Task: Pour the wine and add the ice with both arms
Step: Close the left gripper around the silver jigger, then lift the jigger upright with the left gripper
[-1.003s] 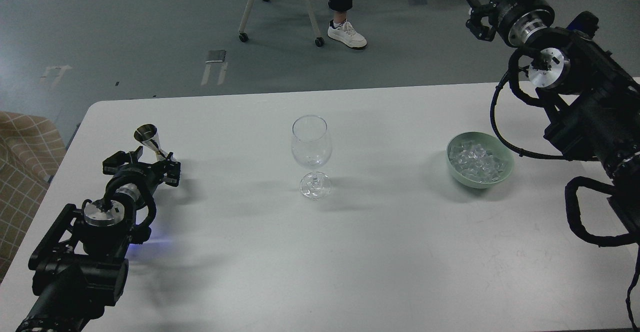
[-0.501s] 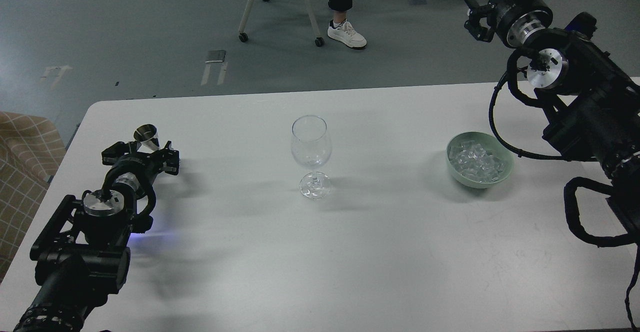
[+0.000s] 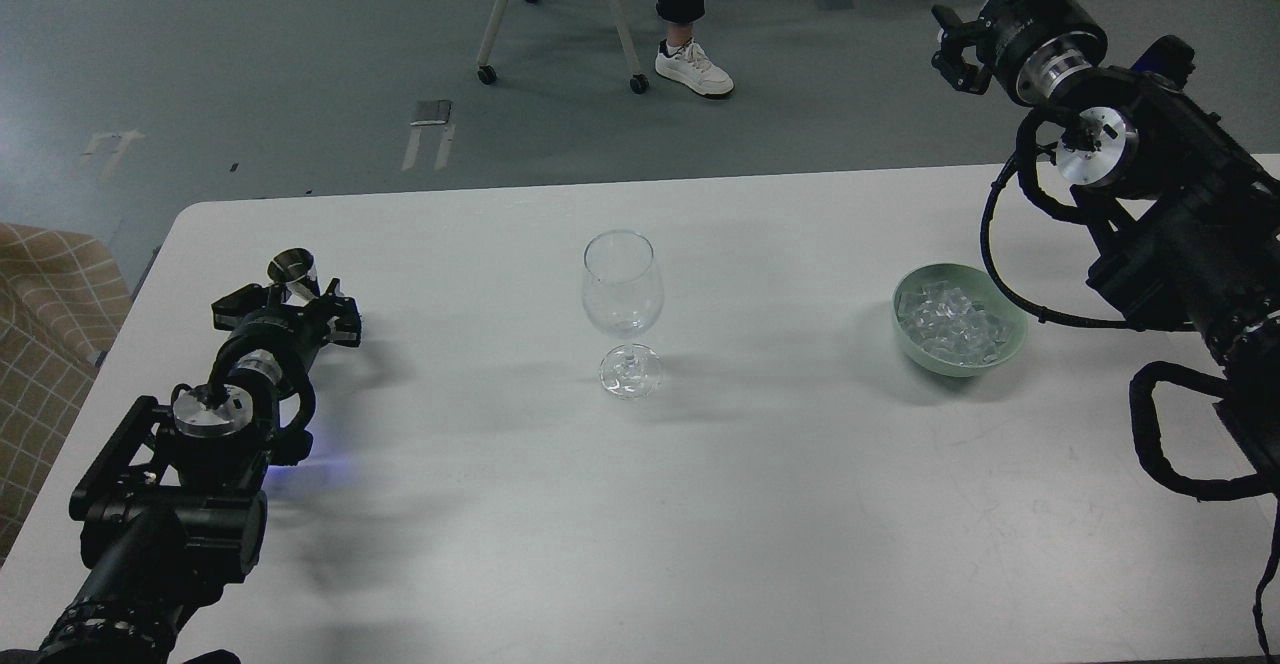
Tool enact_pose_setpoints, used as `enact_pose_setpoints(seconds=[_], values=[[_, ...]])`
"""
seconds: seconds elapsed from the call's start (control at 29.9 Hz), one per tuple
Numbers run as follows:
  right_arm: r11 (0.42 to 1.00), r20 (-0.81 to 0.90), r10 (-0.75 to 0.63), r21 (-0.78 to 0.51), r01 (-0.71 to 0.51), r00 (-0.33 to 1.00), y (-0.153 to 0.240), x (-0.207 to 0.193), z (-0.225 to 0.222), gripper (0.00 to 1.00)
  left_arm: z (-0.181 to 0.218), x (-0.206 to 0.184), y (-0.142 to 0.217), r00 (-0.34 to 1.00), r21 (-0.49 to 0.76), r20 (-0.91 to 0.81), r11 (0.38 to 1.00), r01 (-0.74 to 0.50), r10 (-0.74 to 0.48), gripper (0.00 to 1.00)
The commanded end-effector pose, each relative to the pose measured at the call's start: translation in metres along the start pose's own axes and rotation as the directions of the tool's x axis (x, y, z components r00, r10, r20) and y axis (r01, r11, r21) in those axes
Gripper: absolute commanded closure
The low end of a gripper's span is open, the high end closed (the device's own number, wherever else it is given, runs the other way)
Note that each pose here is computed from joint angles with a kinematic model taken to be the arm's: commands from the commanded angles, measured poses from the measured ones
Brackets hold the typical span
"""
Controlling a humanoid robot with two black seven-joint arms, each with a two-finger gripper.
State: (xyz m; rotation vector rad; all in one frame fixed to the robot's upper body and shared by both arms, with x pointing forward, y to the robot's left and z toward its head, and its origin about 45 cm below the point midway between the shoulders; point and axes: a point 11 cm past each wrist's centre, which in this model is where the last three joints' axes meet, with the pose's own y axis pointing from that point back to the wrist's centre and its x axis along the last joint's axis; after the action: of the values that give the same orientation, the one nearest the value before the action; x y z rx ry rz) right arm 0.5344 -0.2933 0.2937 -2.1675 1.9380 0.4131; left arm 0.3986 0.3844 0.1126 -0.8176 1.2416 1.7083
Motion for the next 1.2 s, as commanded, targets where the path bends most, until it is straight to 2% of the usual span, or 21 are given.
enact_pose_setpoints(seconds=[0.0,0.17,0.3,0.87,1.17], values=[[1.000,0.000,0.002,-0.003,-0.002,1.000,0.001,0.001,0.002,0.00,0.001,-0.002,-0.001,1.000,-0.004,-0.001,1.000,0.006,-0.006,0.54],[1.000,0.000,0.002,-0.001,-0.002,1.000,0.001,0.001,0.001,0.00,0.002,-0.005,-0.001,1.000,-0.005,0.000,1.000,0.026,-0.026,0.55],[1.000,0.000,0.002,-0.003,-0.002,1.000,0.001,0.001,0.002,0.00,0.002,-0.006,-0.001,0.999,-0.003,0.003,0.999,0.041,-0.041,0.60],[1.000,-0.002,0.001,-0.006,-0.001,1.000,0.001,0.002,0.003,0.00,0.005,-0.016,0.000,0.993,-0.013,0.001,0.993,0.115,-0.115,0.60],[1.000,0.000,0.007,-0.012,-0.007,1.000,0.003,0.005,0.007,0.00,0.012,-0.029,0.002,0.981,-0.033,-0.017,0.981,0.191,-0.192,0.68]])
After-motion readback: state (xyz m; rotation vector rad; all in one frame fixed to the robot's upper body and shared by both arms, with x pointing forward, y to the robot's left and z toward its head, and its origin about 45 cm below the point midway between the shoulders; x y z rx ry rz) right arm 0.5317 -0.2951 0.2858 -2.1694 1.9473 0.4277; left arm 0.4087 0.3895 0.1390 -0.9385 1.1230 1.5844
